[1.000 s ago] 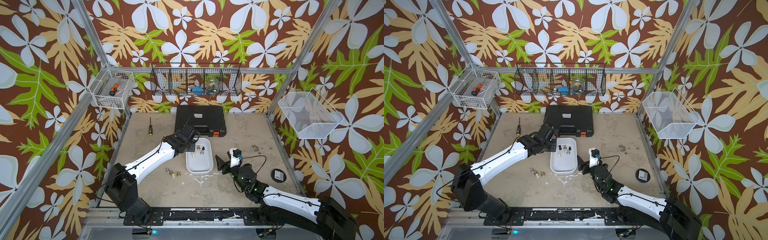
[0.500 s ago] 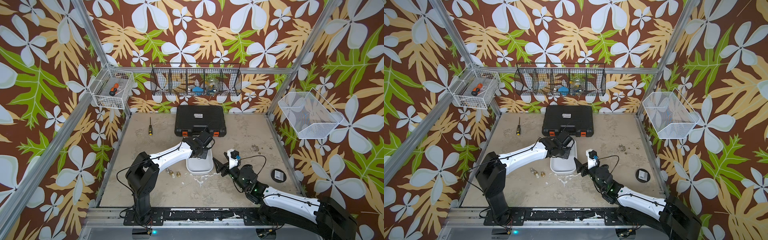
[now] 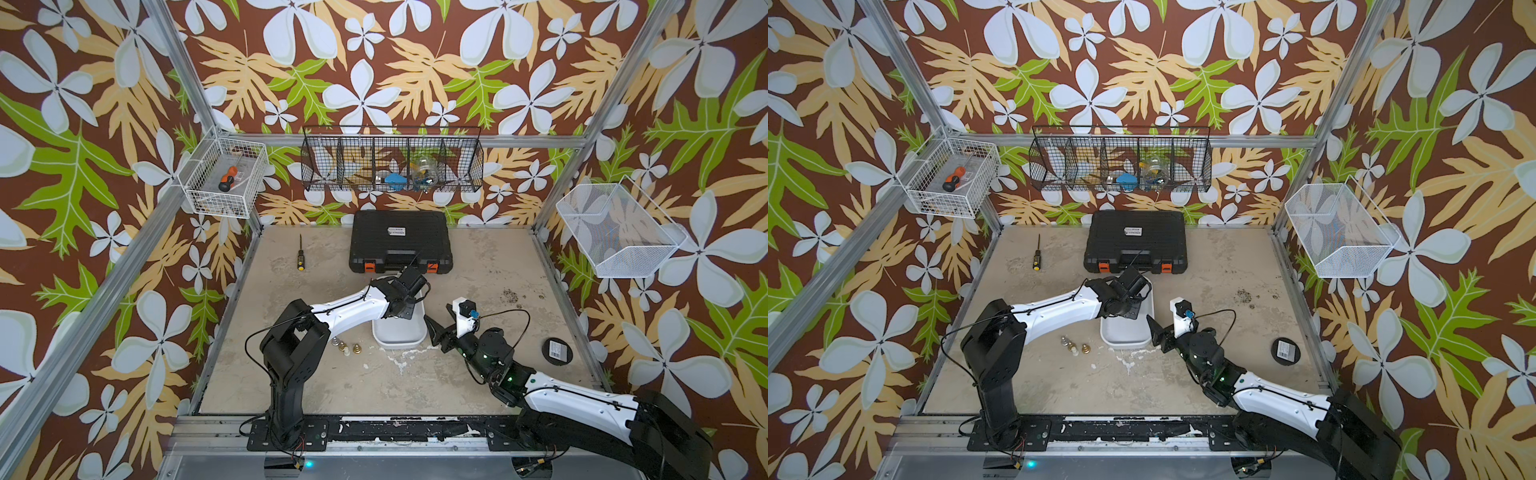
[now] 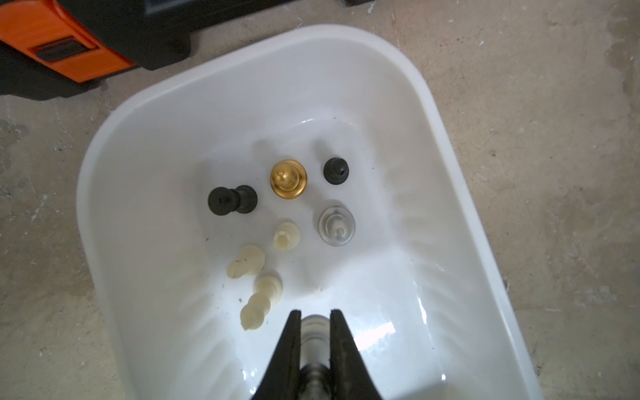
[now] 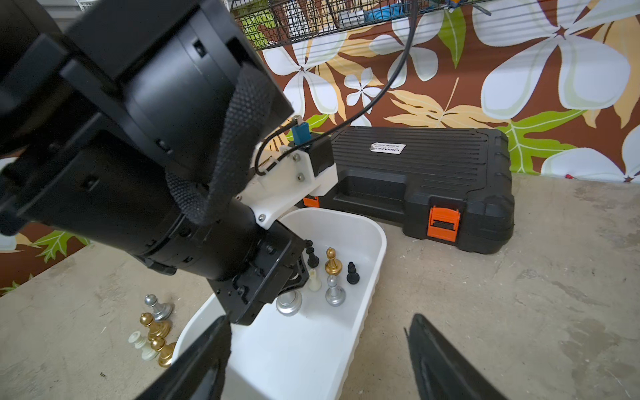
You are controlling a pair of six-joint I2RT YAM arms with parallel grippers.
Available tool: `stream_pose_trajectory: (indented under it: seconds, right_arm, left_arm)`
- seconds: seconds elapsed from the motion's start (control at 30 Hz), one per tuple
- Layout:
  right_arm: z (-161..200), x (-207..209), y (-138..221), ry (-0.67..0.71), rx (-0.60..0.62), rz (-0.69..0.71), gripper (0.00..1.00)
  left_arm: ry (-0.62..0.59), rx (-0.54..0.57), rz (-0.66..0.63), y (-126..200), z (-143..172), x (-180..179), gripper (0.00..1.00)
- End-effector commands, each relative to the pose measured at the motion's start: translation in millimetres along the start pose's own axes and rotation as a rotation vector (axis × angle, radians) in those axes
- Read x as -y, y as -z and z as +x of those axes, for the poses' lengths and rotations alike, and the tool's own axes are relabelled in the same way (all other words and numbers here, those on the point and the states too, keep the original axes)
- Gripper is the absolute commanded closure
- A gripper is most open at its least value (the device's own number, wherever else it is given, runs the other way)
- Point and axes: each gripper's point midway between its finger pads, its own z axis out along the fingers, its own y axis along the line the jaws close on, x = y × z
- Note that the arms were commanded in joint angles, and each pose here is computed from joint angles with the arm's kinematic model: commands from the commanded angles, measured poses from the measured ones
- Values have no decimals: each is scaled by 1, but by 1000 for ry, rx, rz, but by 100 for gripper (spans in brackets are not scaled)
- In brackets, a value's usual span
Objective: Put the chess pieces into the storage box
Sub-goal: Place the chess piece in the storage box.
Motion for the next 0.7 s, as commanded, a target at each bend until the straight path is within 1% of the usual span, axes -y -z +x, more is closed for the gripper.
stream_pose_trajectory:
  seconds: [0.0,0.17,0.27,0.67]
  right_arm:
    - [-8,-1,0,1,26,-2,20]
    - [-9,-1,1,1,31,-3,20]
    - [-8,-2,1,0,30,-7,19]
    - [-8,-4,0,-1,28,-16,20]
  left_arm:
    - [5,37,-15,-3,-8,-2,91]
    - [31,56,4,-8,-12,-4,91]
    - [46,47,37,-12,-12,-3,91]
    - [40,44,25,-24,-7,-6,91]
